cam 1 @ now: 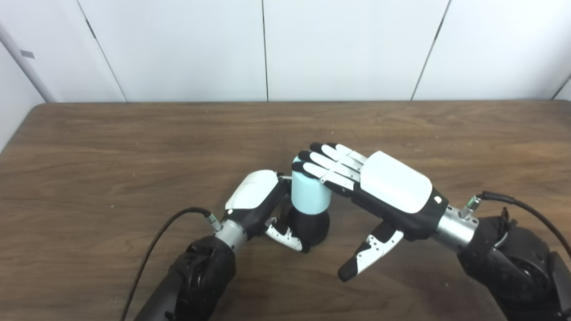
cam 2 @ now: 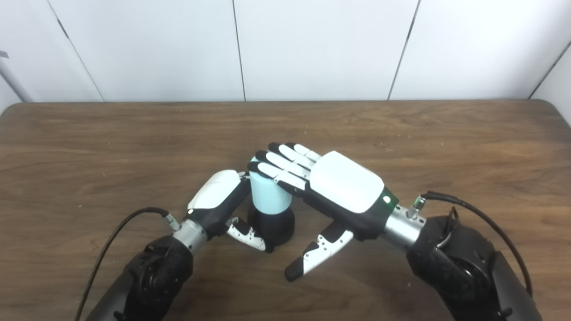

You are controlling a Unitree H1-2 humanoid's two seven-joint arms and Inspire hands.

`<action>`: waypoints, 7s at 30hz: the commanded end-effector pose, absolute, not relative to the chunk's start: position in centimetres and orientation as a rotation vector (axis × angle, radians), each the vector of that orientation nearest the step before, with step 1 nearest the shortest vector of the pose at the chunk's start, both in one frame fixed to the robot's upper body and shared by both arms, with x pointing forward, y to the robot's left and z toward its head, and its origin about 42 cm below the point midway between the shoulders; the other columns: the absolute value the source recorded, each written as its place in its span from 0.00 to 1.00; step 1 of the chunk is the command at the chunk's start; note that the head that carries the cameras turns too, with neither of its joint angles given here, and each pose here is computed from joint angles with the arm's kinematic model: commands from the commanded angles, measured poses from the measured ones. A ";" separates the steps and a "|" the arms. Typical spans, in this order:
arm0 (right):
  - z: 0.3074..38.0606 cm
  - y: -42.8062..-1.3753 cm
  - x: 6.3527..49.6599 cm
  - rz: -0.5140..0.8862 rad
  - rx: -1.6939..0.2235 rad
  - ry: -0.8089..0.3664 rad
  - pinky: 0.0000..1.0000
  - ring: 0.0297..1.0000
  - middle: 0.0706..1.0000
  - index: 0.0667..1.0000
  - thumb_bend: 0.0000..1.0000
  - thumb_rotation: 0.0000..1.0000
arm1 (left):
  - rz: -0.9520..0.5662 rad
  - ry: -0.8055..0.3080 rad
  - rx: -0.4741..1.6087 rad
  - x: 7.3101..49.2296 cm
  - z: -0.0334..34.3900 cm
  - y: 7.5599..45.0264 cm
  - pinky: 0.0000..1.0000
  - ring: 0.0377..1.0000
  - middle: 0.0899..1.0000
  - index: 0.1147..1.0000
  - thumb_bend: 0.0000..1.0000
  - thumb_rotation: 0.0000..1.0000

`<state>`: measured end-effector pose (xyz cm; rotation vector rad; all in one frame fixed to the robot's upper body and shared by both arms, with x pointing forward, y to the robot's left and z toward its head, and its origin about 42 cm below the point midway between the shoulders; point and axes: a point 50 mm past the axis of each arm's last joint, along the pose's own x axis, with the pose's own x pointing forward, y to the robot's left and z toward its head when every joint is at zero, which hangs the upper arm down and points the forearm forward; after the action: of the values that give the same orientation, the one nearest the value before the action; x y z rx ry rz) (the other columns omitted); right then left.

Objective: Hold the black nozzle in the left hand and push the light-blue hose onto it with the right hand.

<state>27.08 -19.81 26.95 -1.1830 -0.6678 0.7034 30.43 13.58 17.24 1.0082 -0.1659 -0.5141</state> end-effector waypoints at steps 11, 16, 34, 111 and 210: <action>24.3 -20.2 26.8 0.793 -1.215 -0.546 1.00 1.00 0.97 0.96 0.72 1.00 | -0.597 -0.051 1.034 29.9 15.1 14.1 0.90 0.64 0.48 0.40 0.52 0.00; 24.3 -20.1 26.8 0.794 -1.217 -0.545 1.00 1.00 0.97 0.96 0.71 1.00 | -0.596 -0.051 1.029 29.9 15.1 14.0 0.90 0.64 0.48 0.40 0.52 0.00; 23.9 -19.9 26.6 0.809 -1.226 -0.533 1.00 1.00 0.97 0.95 0.71 1.00 | -0.592 -0.042 1.013 29.9 15.1 14.2 0.89 0.64 0.47 0.40 0.52 0.00; 22.8 -19.5 26.3 0.826 -1.237 -0.504 1.00 1.00 0.97 0.95 0.70 1.00 | -0.598 -0.048 1.031 30.0 15.1 14.4 0.89 0.64 0.48 0.40 0.52 0.00; 32.5 -18.3 28.8 0.578 -1.192 -0.754 1.00 0.97 0.95 0.93 0.63 1.00 | -0.460 -0.165 1.061 31.6 21.4 16.9 0.95 0.90 0.88 0.87 0.85 0.27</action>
<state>28.71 -18.01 31.42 -1.1916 -0.7045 0.6103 31.12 16.34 19.75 1.0413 -0.1228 -0.5123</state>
